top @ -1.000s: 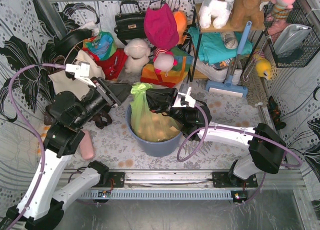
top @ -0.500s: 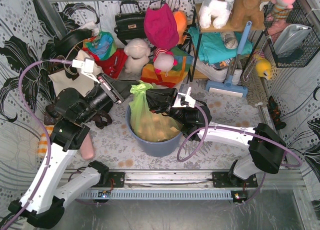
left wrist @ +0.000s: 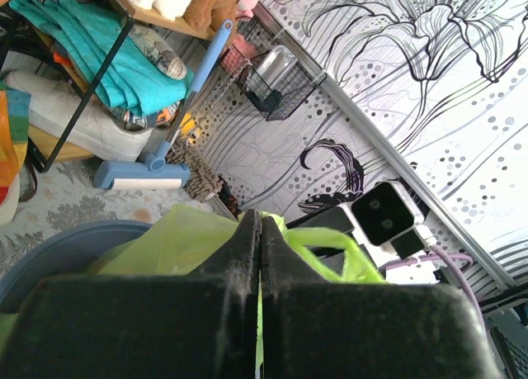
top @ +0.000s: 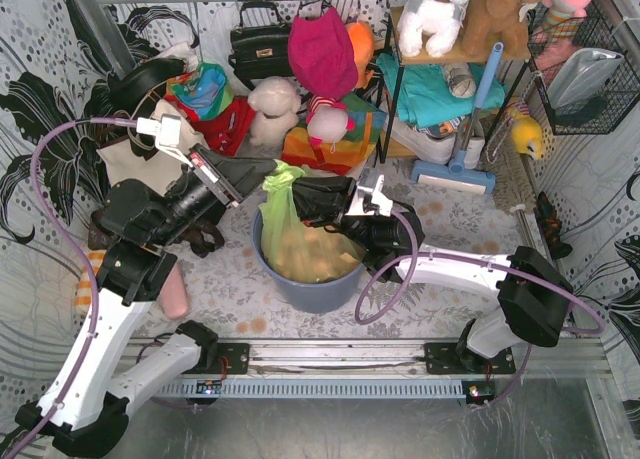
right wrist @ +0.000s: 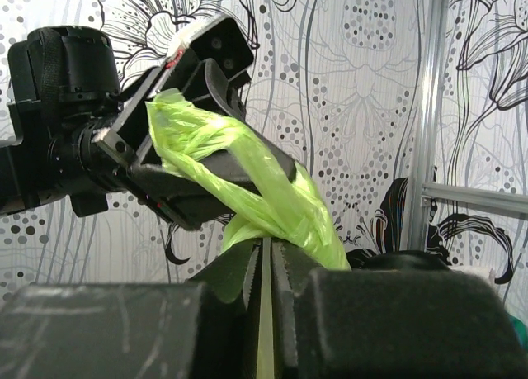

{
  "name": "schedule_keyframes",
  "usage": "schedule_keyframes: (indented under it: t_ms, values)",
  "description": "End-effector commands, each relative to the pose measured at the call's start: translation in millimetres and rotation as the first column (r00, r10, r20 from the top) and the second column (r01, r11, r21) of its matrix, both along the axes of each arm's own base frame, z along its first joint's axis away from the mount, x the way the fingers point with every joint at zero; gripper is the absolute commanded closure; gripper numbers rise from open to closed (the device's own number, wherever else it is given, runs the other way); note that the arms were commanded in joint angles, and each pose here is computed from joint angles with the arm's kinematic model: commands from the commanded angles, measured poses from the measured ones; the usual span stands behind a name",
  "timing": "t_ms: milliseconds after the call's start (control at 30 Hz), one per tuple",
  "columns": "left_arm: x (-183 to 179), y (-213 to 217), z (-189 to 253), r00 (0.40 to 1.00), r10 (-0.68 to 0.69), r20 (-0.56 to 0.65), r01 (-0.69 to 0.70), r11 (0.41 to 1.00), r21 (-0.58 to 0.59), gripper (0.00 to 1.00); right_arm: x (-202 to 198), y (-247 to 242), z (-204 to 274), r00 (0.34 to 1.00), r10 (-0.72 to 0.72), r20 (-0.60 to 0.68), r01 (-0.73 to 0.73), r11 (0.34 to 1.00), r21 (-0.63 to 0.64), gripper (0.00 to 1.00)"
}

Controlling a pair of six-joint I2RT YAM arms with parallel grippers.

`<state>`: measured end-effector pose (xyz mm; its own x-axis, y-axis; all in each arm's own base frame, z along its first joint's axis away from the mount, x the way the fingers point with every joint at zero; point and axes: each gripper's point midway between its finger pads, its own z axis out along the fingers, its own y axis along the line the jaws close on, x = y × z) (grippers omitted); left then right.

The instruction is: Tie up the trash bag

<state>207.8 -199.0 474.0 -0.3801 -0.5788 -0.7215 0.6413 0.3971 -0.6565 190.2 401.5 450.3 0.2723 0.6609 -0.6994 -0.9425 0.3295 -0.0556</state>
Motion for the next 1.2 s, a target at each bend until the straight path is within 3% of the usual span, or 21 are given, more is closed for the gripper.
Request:
schedule_keyframes:
  t_ms: [0, 167, 500, 900, 1067, 1167]
  values:
    - [-18.4, 8.0, 41.2, 0.990, 0.004, 0.142, 0.000, 0.999, -0.034, 1.00, -14.5, -20.7, 19.4, 1.000, 0.018, 0.026, -0.020, 0.996, 0.082, 0.93]
    - [-25.8, 9.8, 51.5, 0.985, -0.002, 0.170, 0.009, 0.999, -0.036, 1.00, -16.3, -27.5, 16.6, 1.000, 0.013, 0.017, -0.015, 0.997, 0.082, 0.85]
    - [-42.5, 3.7, 66.7, 0.965, -0.079, 0.249, 0.090, 0.995, -0.032, 1.00, -32.9, -48.8, 19.6, 0.999, 0.028, 0.026, -0.030, 0.997, 0.066, 0.83]
    - [-48.6, -13.1, 67.1, 0.945, -0.205, 0.255, 0.218, 0.976, -0.023, 1.00, -63.5, -45.4, 34.6, 0.971, 0.039, 0.237, -0.003, 0.989, -0.150, 0.38]
    - [-47.5, -13.2, 67.1, 0.946, -0.203, 0.251, 0.217, 0.976, -0.026, 1.00, -57.7, -40.1, 47.3, 0.950, -0.029, 0.312, 0.084, 0.983, -0.164, 0.36]
    - [-47.8, -13.6, 67.2, 0.946, -0.208, 0.248, 0.221, 0.975, -0.026, 1.00, -50.2, -41.5, 54.8, 0.936, -0.088, 0.340, 0.148, 0.977, -0.155, 0.42]
